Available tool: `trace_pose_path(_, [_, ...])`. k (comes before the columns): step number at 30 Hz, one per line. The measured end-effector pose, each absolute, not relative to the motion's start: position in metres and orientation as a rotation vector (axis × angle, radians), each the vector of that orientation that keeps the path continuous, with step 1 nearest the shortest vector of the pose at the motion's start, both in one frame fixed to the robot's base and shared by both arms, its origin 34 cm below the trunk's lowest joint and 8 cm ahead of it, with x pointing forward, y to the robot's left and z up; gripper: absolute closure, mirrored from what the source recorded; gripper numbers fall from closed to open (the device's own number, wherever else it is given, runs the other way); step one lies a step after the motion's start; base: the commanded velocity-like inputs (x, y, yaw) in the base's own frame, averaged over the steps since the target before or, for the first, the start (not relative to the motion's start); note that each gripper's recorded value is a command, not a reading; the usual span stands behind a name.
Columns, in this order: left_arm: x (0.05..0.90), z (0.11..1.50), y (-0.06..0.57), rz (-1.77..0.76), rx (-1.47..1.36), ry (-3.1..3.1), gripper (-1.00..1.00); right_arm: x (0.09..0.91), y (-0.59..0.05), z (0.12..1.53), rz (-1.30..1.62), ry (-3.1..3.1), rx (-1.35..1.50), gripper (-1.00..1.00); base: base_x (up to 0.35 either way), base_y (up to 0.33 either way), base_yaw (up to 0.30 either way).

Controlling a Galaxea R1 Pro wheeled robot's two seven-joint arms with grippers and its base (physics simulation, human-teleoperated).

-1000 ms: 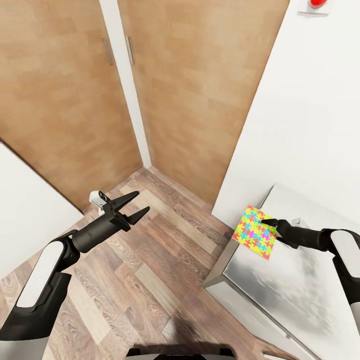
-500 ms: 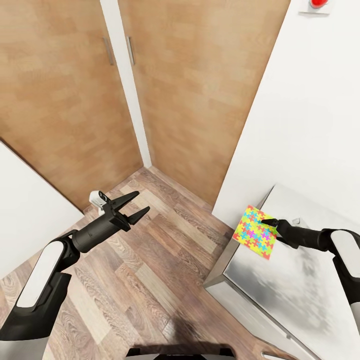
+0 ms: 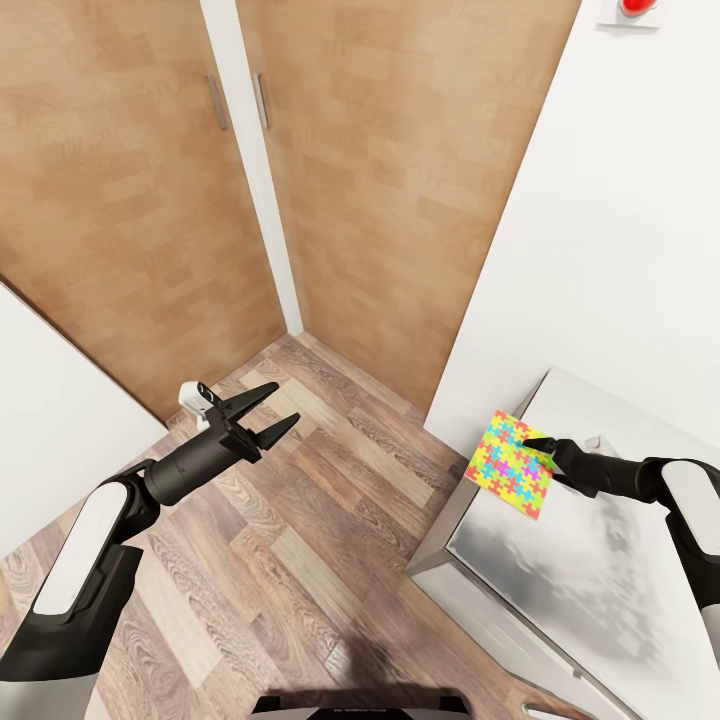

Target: Put all the toys in the child's room - the three board games (two on the bed and one on the table), the two jigsaw puzzles on the table, and the tennis ball on the table - inside the toy box on the table in the child's room.

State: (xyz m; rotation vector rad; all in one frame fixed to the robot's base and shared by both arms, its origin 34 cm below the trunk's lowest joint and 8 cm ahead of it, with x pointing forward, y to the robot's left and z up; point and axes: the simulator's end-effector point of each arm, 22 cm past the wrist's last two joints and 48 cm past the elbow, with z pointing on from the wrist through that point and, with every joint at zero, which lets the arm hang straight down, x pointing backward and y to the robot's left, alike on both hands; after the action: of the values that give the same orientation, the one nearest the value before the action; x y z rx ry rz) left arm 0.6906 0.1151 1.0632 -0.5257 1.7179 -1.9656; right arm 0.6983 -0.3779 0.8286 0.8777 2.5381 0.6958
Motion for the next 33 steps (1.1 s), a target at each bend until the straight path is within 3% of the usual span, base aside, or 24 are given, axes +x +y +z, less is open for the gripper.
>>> trace_pose_path(25, [0.691,1.05,0.112,-1.907,-0.512,1.773,-1.0,0.699,-0.382,0.83,0.686,2.537,0.877,-1.0,0.0,0.0,0.0])
trace_pose_path(33, [0.693,1.022,0.117,-1.816,-0.518,1.859,-1.0,0.7,-0.442,0.848,0.565,2.483,0.915,-1.0,0.0,0.0,0.0])
